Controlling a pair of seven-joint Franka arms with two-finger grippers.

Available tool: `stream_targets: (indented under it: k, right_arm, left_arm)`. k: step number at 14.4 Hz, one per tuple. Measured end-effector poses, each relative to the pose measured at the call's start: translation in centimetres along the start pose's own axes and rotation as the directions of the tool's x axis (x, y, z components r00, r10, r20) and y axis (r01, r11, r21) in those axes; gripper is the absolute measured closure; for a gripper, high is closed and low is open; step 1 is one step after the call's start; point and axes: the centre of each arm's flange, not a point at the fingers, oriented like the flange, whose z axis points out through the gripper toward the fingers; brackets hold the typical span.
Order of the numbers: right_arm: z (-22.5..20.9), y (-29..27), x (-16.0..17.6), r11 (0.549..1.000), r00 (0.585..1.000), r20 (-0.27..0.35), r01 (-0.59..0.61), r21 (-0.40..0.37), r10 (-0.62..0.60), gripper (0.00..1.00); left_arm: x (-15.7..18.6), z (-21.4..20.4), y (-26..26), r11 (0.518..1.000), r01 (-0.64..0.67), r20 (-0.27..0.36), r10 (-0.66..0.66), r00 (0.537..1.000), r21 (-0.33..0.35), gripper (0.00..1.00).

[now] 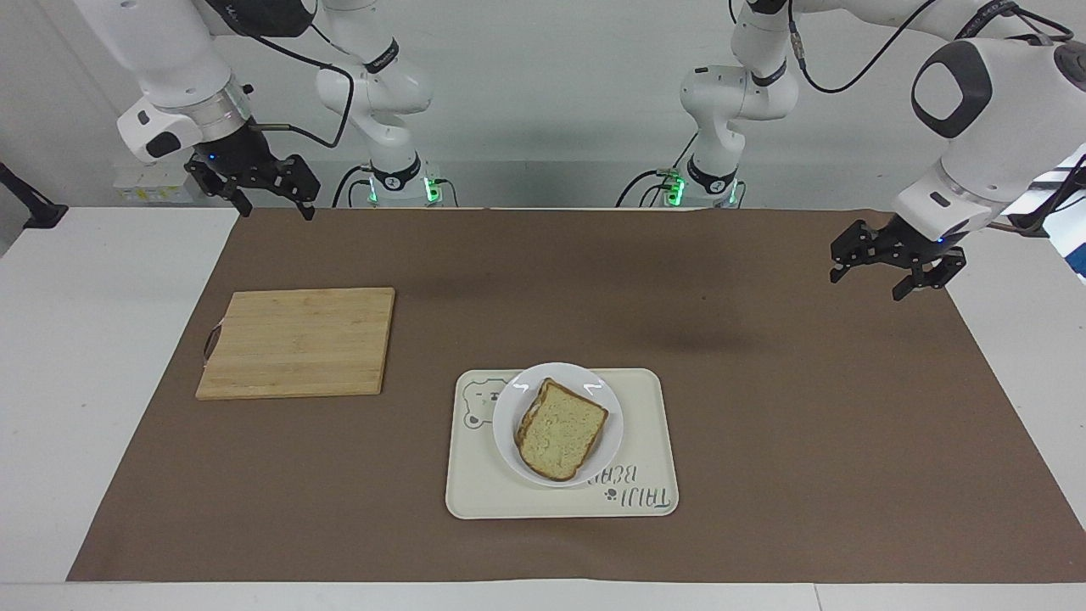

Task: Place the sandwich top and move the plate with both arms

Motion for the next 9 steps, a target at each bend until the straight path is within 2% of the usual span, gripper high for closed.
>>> stream_targets:
  k: [4, 9]
  right_arm:
    - [0.0, 0.0, 0.0, 1.0, 1.0, 0.0, 0.0, 0.0, 0.0, 0.0]
    - [0.0, 0.0, 0.0, 1.0, 1.0, 0.0, 0.0, 0.0, 0.0, 0.0]
  left_arm:
    - [-2.5, -3.2, 3.5, 0.999, 0.033, 0.061, -0.034, 0.998, 0.019, 0.0]
    - [-4.7, -5.1, 3.6, 0.998, 0.058, 0.078, -0.059, 0.995, 0.018, 0.0]
